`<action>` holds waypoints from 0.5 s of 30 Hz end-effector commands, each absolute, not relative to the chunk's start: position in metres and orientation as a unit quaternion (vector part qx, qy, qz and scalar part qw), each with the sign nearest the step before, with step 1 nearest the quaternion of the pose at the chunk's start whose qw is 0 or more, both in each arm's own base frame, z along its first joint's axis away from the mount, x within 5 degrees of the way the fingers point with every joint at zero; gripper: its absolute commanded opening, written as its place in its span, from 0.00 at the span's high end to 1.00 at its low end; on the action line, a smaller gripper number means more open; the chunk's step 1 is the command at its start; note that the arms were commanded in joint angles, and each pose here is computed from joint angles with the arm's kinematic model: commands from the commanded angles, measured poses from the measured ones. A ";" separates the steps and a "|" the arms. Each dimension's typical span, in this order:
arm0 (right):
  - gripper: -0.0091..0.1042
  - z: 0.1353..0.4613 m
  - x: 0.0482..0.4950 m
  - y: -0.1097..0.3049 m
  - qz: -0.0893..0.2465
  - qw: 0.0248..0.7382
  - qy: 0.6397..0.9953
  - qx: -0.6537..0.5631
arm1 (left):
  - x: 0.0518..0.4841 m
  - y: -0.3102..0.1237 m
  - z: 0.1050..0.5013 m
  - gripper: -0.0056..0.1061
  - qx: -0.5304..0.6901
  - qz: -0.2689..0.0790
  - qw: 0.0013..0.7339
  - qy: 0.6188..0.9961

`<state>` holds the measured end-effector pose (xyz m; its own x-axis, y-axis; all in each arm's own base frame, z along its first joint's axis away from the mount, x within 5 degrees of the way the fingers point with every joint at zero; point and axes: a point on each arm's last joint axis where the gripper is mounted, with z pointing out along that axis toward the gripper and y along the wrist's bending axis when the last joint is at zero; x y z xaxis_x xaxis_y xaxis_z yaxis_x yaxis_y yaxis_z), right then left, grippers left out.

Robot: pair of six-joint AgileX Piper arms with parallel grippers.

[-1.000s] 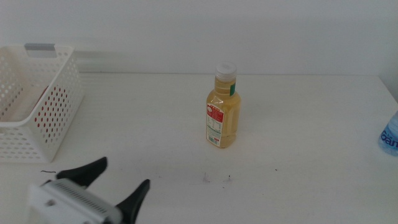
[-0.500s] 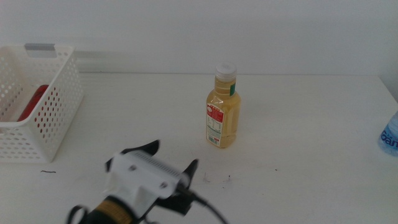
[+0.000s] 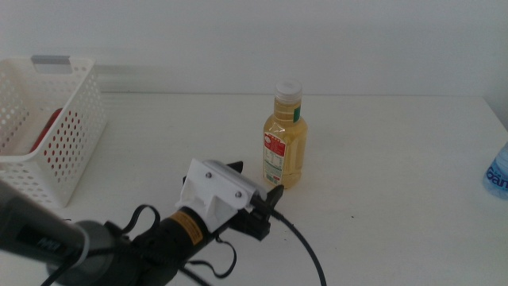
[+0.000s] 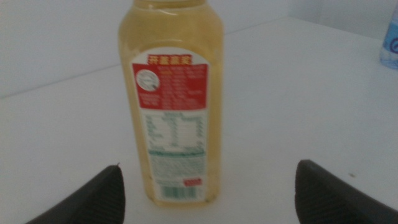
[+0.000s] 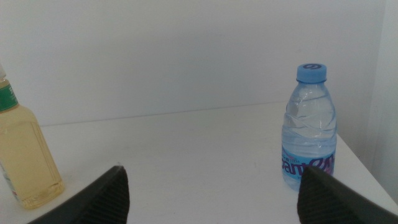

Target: Use arms to grab the bottles and put them into the dustbin to the left of the table.

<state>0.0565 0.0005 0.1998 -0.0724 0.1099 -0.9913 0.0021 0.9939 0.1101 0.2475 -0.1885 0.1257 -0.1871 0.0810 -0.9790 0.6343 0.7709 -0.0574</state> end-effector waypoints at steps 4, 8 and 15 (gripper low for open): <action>0.12 0.199 0.056 0.000 0.033 0.681 0.731 0.037 | 0.274 -0.194 0.122 0.11 0.233 -0.241 0.599 0.727; 0.12 0.199 0.056 0.000 0.033 0.681 0.731 0.037 | 0.291 -0.205 0.115 0.11 0.229 -0.243 0.605 0.723; 0.12 0.199 0.056 0.000 0.033 0.681 0.731 0.037 | 0.320 -0.222 0.098 0.11 0.211 -0.252 0.603 0.727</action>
<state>0.0565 0.0005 0.1998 -0.0724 0.1099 -0.9913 0.0021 0.9939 0.1101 0.3135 -0.2197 0.1002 -0.1723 0.0207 -0.9848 0.6190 0.7800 -0.0919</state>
